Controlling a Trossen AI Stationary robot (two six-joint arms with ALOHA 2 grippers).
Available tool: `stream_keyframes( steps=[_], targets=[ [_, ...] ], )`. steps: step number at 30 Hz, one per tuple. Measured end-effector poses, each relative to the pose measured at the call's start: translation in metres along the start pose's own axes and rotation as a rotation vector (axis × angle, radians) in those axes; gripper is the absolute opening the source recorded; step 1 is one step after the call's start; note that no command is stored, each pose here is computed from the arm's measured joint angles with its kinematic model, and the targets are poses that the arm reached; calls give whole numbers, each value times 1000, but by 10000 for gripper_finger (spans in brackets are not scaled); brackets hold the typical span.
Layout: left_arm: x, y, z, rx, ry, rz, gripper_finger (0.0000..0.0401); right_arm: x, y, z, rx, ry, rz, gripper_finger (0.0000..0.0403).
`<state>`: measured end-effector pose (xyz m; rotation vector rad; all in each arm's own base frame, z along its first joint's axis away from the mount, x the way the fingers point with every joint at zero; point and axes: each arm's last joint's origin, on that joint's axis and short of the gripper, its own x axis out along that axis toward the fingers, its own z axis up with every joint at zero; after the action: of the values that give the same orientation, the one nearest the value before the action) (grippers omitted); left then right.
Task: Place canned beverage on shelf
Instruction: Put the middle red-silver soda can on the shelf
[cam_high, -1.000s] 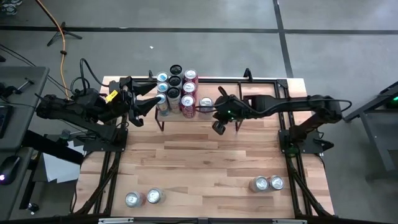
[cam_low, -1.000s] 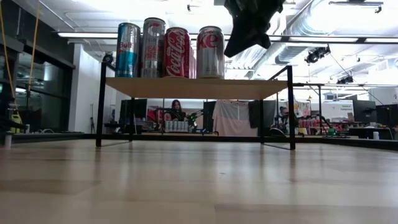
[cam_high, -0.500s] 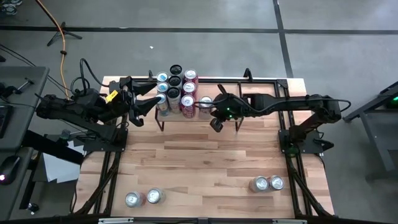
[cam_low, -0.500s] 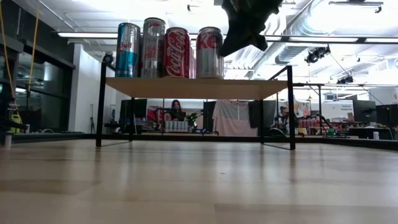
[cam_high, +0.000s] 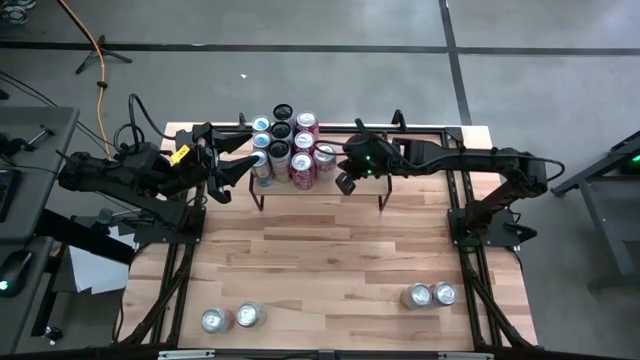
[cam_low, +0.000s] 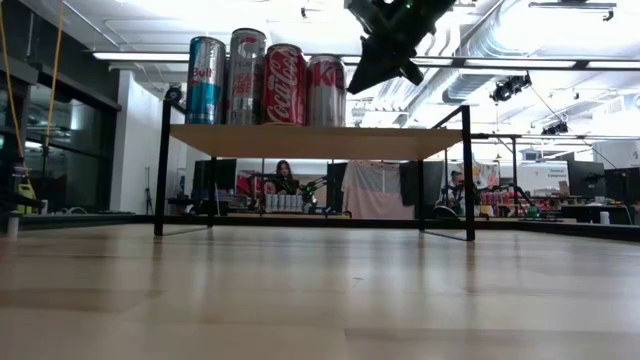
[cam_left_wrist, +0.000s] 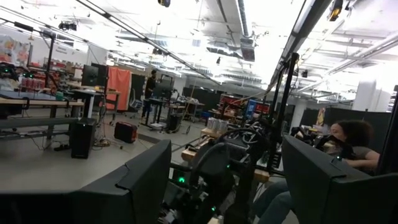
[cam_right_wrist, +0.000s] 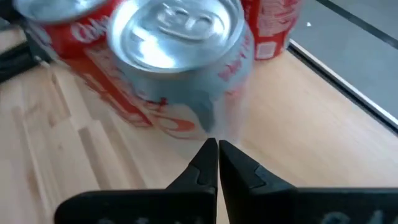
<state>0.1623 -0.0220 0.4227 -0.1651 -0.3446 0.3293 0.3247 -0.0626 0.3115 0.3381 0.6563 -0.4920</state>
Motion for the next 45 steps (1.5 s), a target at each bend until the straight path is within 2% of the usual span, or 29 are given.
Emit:
stream_keyframes(
  steps=[5, 10, 15, 19, 22, 26, 30, 45],
  targets=[
    [0, 0, 0, -3, 0, 0, 241, 1, -11, 3, -37, 15, -28, 0],
    [0, 0, 0, -3, 0, 0, 241, -12, -33, 34, -28, -39, -13, 0],
    [0, 0, 0, -19, 0, -1, 241, -25, -71, 76, 151, -23, 121, 0],
    [0, 0, 0, -20, -1, -2, 241, -9, -97, 100, 270, 83, 255, 0],
    [0, 0, 0, -20, -1, -3, 241, 15, -107, 107, 298, 193, 313, 0],
    [0, 0, 0, -20, -2, -3, 241, 40, -107, 112, 277, 301, 345, 0],
    [0, 0, 0, -20, -2, -3, 241, 42, -99, 118, 242, 307, 363, 0],
    [0, 0, 0, -20, -2, -3, 241, 43, -70, 113, 192, 338, 404, 0]
  ],
)
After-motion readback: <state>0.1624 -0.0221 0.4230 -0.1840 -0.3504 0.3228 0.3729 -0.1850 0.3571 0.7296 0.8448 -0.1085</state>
